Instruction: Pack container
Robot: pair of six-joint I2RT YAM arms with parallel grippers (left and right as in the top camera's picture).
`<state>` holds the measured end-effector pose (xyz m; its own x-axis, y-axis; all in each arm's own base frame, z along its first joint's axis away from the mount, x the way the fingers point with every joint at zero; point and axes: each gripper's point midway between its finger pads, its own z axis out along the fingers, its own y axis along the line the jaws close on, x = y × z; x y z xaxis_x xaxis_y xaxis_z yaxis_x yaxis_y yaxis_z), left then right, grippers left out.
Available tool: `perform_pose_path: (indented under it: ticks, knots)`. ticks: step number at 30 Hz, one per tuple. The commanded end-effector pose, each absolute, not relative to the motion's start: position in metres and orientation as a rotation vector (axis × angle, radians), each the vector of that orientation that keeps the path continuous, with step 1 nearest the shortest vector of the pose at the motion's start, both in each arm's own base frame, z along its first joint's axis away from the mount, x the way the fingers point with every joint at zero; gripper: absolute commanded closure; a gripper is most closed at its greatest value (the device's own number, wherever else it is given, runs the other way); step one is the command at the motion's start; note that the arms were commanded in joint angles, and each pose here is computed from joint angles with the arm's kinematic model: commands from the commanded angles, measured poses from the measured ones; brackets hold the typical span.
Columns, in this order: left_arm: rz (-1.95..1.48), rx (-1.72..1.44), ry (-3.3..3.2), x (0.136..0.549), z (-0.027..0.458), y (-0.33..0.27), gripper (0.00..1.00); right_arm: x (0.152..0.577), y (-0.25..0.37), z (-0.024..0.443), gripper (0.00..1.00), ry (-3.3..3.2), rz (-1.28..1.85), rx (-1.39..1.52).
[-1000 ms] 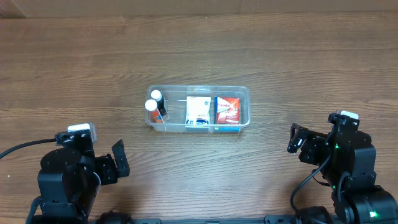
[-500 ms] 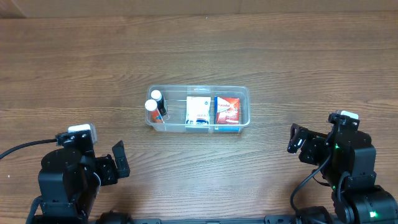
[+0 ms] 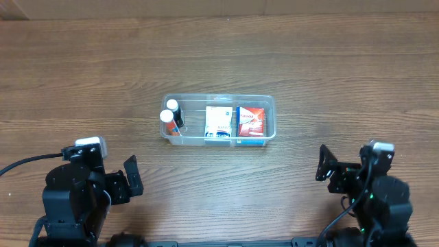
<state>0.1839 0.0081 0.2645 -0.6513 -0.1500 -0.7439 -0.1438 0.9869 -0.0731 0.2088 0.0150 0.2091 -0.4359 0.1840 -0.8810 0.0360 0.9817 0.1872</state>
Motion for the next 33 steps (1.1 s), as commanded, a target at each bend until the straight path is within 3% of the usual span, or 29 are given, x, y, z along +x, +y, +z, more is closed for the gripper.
perform_pose_path:
  ticks: [1, 20, 27, 33]
  knots:
    - [-0.004, -0.193, 2.292, 0.185, 0.263, 0.008, 0.0, 0.21, 0.027, 0.198, 0.0, 1.937, 0.176, 0.004]
    - [-0.004, -0.193, 2.292, 0.185, 0.263, 0.008, 0.0, 0.239, 0.044, 0.208, 0.0, 1.449, 0.086, -0.229]
    - [-0.004, -0.193, 2.292, 0.185, 0.263, 0.008, 0.0, 0.243, 0.042, 0.17, 0.0, 1.574, 0.054, -0.257]
    - [-0.004, -0.193, 2.292, 0.185, 0.263, 0.008, 0.0, 0.243, 0.04, 0.171, 0.0, 1.572, 0.045, -0.247]
